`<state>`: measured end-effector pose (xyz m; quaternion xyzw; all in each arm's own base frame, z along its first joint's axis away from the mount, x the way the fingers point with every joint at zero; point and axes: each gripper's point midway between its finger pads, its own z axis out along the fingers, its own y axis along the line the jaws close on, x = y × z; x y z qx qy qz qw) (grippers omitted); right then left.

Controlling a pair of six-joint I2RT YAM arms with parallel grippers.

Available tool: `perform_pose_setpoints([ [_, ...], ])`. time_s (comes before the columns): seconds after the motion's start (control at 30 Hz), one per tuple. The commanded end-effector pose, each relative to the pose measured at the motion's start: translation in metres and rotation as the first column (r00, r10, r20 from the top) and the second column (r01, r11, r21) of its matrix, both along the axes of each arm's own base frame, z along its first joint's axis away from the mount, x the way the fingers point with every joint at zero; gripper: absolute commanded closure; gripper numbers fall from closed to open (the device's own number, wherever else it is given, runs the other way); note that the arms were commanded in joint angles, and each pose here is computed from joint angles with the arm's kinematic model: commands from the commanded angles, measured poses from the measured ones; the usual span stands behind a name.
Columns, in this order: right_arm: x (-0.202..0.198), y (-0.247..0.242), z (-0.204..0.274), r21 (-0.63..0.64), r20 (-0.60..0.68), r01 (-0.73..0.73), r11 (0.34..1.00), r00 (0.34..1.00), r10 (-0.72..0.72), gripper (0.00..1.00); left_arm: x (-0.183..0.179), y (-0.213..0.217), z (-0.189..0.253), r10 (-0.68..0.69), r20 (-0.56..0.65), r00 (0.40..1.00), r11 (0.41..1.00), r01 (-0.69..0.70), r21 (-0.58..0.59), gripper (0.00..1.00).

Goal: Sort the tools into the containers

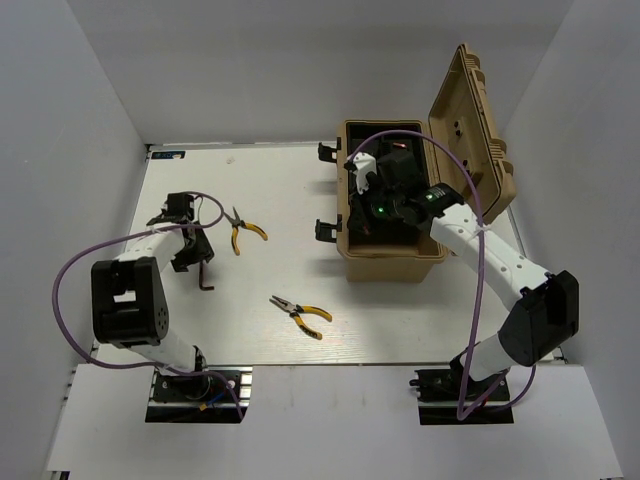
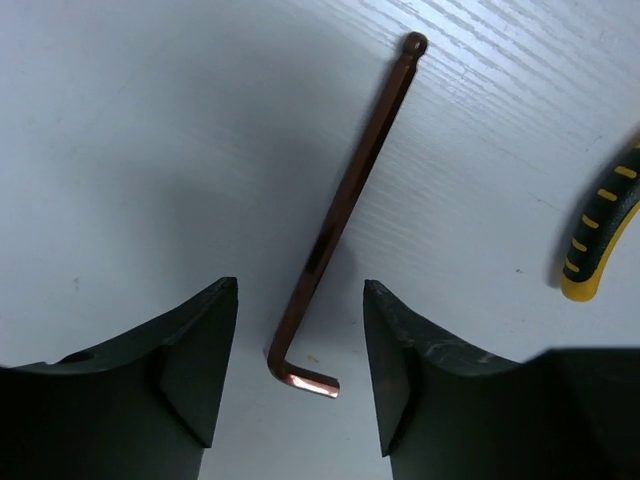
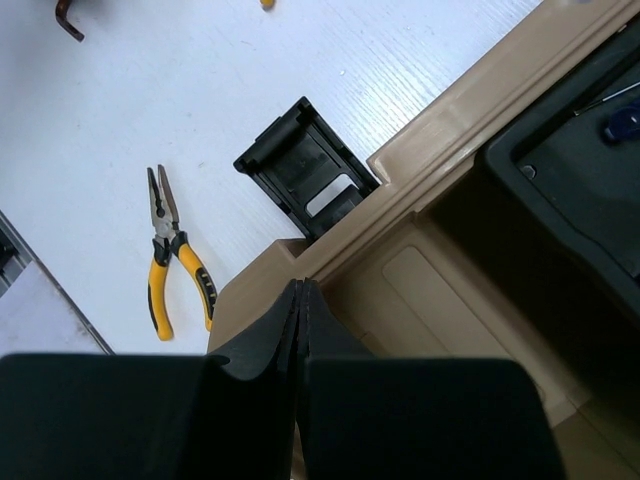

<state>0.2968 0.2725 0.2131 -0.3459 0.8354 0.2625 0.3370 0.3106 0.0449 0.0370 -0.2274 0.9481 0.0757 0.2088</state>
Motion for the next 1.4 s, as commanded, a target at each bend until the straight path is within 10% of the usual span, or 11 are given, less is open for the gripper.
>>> perform_pose_setpoints([
  [0.0,0.002,0.003,0.017,0.041,0.051,0.003,0.999,0.999,-0.005,1.00,0.006,-0.007,-0.012,-0.040,0.004,0.999,0.997,0.040,-0.061,0.38],
  [0.33,-0.001,0.000,0.024,0.063,0.060,0.004,0.998,0.998,-0.008,1.00,0.001,-0.007,-0.024,-0.075,-0.033,0.997,0.995,0.072,-0.074,0.48],
  [0.77,-0.006,-0.006,0.032,0.089,0.084,0.006,0.996,0.996,-0.013,1.00,0.007,-0.008,-0.012,-0.087,0.001,0.996,0.994,0.086,-0.073,0.98],
  [0.93,-0.008,-0.007,0.038,0.102,0.108,-0.019,0.995,0.994,0.008,0.48,0.036,-0.026,0.054,-0.159,0.204,0.966,0.980,0.180,-0.090,1.00],
  [1.0,-0.007,-0.010,0.039,0.085,0.140,-0.028,0.996,0.990,0.016,0.52,0.054,-0.055,0.096,-0.234,0.362,0.902,0.939,0.306,-0.156,1.00],
  [1.1,0.008,-0.025,0.045,0.030,0.218,0.054,0.998,0.974,-0.059,1.00,0.077,-0.100,0.162,-0.314,0.569,0.760,0.826,0.514,-0.230,1.00],
  [1.37,0.052,-0.079,0.082,-0.046,0.444,0.365,0.930,0.841,-0.308,1.00,0.105,-0.244,0.303,-0.357,0.873,0.334,0.365,0.910,-0.199,1.00],
])
